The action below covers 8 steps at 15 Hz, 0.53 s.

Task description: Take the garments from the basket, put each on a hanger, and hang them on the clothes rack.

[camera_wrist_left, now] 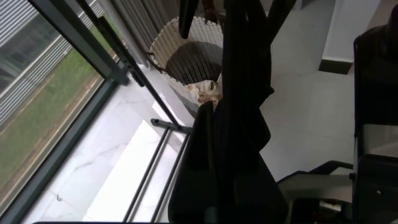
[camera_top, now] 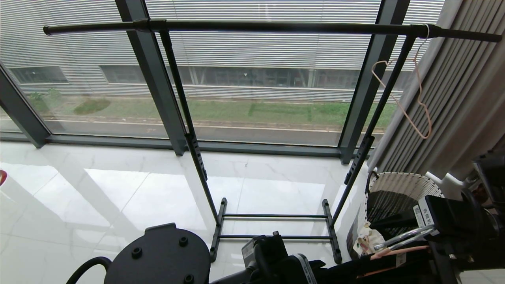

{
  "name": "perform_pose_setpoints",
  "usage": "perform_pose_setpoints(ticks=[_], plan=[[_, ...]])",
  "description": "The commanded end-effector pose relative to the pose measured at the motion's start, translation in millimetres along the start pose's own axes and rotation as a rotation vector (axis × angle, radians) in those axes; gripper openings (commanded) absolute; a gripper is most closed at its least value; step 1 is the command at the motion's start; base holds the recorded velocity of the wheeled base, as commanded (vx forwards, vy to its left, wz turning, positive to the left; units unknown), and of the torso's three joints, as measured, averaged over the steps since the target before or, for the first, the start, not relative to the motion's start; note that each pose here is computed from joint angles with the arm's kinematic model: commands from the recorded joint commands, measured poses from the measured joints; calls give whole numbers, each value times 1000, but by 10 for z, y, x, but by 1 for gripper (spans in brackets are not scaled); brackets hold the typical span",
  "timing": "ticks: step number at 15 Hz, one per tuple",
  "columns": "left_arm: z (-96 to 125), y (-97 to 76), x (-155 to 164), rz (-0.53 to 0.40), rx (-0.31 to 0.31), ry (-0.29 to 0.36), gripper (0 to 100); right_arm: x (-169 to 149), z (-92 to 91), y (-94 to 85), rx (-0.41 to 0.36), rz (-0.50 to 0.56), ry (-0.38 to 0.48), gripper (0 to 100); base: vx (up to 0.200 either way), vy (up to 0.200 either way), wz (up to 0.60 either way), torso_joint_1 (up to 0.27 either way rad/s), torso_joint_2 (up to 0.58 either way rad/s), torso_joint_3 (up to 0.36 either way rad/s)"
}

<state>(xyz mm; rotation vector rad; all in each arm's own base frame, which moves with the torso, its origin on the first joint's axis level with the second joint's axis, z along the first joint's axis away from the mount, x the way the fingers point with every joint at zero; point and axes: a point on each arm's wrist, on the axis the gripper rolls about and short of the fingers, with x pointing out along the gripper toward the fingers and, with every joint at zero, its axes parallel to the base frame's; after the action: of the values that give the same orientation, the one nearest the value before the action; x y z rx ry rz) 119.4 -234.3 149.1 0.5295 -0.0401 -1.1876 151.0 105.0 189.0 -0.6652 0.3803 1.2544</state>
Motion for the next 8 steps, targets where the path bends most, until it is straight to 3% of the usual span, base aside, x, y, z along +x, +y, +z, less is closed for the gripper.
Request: perform_pose_setpoints(ticks=[1, 8], plan=[[-3, 0, 3, 0, 0, 1, 0, -10, 0, 7, -3, -4, -1, 0, 0, 0, 0, 0, 0, 0], [-18, -7, -3, -3, 1, 7, 0, -9, -3, 7, -1, -5, 0, 0, 0, 0, 0, 0, 0, 0]])
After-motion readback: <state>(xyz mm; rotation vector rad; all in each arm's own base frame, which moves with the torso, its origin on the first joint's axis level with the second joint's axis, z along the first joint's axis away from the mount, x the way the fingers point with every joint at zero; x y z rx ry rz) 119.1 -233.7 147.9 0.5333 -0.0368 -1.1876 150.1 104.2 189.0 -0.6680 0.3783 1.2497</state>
